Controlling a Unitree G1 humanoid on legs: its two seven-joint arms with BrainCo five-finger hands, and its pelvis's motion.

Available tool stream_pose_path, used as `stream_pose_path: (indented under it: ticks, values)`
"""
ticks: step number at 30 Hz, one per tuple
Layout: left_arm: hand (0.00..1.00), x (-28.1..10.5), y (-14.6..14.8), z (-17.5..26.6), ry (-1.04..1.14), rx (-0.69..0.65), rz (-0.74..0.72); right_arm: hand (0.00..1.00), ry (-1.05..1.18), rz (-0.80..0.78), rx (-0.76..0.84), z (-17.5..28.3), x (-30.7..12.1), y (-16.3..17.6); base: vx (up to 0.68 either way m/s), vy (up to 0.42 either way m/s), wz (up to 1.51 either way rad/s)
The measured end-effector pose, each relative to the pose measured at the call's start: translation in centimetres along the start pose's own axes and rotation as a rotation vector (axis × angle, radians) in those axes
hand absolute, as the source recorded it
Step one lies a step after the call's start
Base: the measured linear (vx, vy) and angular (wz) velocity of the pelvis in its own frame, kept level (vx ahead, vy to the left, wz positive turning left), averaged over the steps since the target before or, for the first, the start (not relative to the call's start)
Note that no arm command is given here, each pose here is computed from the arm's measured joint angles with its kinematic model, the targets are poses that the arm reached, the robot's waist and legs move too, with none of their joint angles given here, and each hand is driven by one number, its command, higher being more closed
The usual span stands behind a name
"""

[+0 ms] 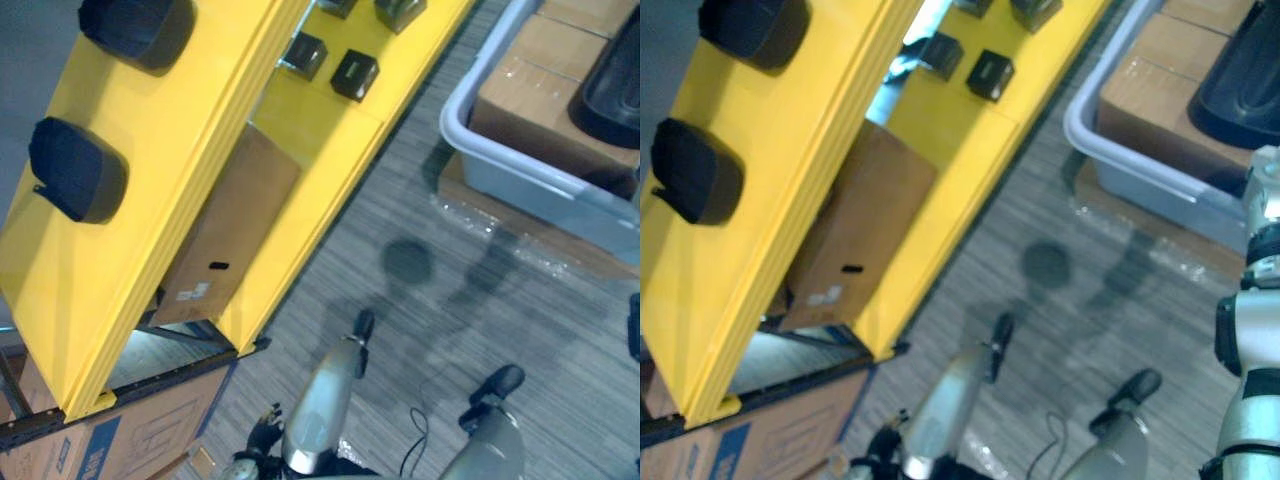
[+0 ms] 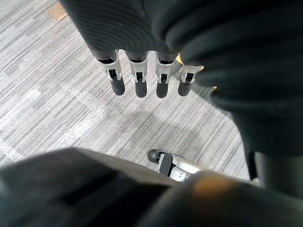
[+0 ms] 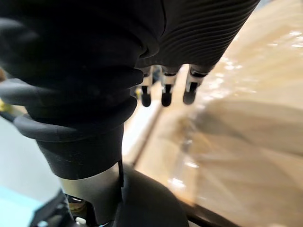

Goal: Walk over and take plastic housings, then place them on the shelf

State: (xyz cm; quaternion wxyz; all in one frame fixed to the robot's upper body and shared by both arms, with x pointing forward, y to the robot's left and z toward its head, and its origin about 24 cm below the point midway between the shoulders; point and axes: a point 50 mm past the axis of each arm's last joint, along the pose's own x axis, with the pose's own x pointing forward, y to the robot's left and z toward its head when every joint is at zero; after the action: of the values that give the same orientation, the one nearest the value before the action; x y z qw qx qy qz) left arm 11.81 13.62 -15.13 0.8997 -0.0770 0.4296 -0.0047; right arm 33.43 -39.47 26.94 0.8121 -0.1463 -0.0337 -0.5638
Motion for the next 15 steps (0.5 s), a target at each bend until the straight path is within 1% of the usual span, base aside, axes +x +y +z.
stream_pose_path:
  ticks: [5, 6, 9, 13, 15]
  values:
    - [0.0, 0.1, -0.5, 0.1, -0.002, 0.002, -0.03, 0.0, -0.012, 0.037, -0.088, 0.0, 1.1, -1.5, -0.01, 0.053, 0.0]
    - [0.0, 0.1, -0.5, 0.1, -0.002, 0.002, -0.031, 1.0, -0.012, 0.043, -0.09, 0.0, 1.2, -1.6, 0.0, 0.0, 0.0]
    - [0.0, 0.1, -0.5, 0.2, -0.002, 0.005, -0.039, 1.0, -0.011, 0.07, -0.124, 0.0, 1.6, -2.2, 0.0, 0.0, 0.0]
    - [0.0, 0.2, -0.7, 0.3, -0.001, 0.007, -0.049, 1.0, -0.022, 0.048, -0.212, 0.1, 2.5, -4.0, 0.0, 0.015, 0.02]
    - [0.0, 0.2, -0.7, 0.3, 0.0, -0.007, -0.049, 1.0, -0.012, 0.045, -0.226, 0.1, 2.8, -4.6, 0.0, 0.008, 0.02]
